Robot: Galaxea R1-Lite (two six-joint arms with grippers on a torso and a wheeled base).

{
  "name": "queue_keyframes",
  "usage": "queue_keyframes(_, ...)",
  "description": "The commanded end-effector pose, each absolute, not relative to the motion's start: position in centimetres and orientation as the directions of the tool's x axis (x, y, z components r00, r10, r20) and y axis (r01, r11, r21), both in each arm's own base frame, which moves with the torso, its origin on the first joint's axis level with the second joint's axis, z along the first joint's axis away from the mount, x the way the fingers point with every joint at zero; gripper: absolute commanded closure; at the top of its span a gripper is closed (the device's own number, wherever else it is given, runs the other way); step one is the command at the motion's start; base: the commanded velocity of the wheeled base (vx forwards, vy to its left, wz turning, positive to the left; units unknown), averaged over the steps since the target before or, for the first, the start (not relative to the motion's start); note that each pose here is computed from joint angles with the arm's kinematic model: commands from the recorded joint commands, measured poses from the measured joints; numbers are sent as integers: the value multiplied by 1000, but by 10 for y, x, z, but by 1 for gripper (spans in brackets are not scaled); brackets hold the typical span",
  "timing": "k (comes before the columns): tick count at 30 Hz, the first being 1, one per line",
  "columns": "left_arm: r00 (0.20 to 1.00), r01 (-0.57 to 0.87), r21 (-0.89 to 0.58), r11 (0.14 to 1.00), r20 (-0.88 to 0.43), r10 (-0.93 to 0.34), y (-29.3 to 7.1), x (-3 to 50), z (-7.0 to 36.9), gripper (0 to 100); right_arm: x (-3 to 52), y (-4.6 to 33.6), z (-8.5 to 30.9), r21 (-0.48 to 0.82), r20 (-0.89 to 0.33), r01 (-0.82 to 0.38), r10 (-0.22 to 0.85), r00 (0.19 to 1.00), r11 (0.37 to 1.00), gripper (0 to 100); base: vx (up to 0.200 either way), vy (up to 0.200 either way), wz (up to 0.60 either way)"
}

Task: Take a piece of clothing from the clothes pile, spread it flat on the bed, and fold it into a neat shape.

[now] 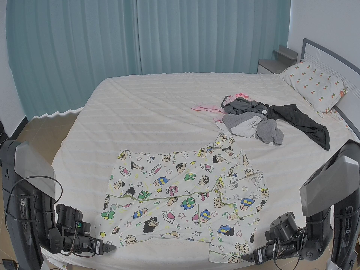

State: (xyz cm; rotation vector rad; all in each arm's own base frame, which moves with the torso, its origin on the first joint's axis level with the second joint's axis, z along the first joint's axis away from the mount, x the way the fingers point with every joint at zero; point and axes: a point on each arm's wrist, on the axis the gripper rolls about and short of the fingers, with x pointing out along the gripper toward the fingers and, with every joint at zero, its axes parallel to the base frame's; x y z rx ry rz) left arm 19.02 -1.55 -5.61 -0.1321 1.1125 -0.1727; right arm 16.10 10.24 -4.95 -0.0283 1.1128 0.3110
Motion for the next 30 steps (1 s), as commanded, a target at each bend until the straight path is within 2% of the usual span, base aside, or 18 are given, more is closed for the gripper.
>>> queue_keyframes(1, 490, -13, -322, 947, -828, -274, -11, 190, -39, 0, 150, 108, -24, 117, -855, -303, 251, 454, 946, 0, 0, 0, 0)
queue_keyframes(3, 516, -31, -364, 931, -803, -298, -10, 191, -32, 0, 149, 107, -13, 131, -830, -305, 272, 486, 943, 0, 0, 0, 0)
queue_keyframes(4, 559, -53, -446, 894, -755, -343, -7, 193, -20, 0, 151, 105, 1, 159, -788, -303, 306, 535, 940, 0, 0, 0, 0)
queue_keyframes(6, 579, -57, -503, 863, -721, -382, -5, 193, -13, 0, 155, 103, 8, 173, -759, -290, 315, 570, 941, 0, 0, 0, 0)
queue_keyframes(8, 600, -40, -602, 798, -653, -463, -2, 193, -2, 0, 168, 99, 23, 207, -681, -256, 327, 656, 944, 0, 0, 0, 0)
queue_keyframes(10, 621, -26, -629, 777, -620, -480, 2, 193, 5, 0, 185, 98, 33, 242, -609, -222, 326, 723, 944, 0, 0, 0, 0)
queue_keyframes(14, 643, -28, -651, 758, -592, -485, 3, 192, 12, 0, 222, 106, 45, 361, -505, -145, 324, 800, 921, 0, 0, 0, 0)
queue_keyframes(18, 620, -41, -705, 708, -574, -535, 2, 192, 11, 0, 263, 124, 36, 444, -469, -91, 318, 824, 891, 0, 0, 0, 0)
queue_keyframes(20, 620, -41, -705, 708, -574, -535, 2, 192, 11, 0, 263, 124, 36, 444, -469, -91, 318, 824, 891, 0, 0, 0, 0)
queue_keyframes(21, 616, -63, -724, 687, -570, -544, 1, 192, 12, 0, 291, 132, 23, 460, -453, -76, 308, 837, 885, 0, 0, 0, 0)
queue_keyframes(24, 616, -91, -738, 668, -569, -545, 0, 192, 12, 0, 320, 137, 16, 472, -425, -68, 295, 856, 879, 0, 0, 0, 0)
queue_keyframes(30, 613, -99, -749, 655, -564, -553, -2, 192, 13, 0, 343, 142, -1, 472, -428, -54, 282, 859, 880, 0, 0, 0, 0)
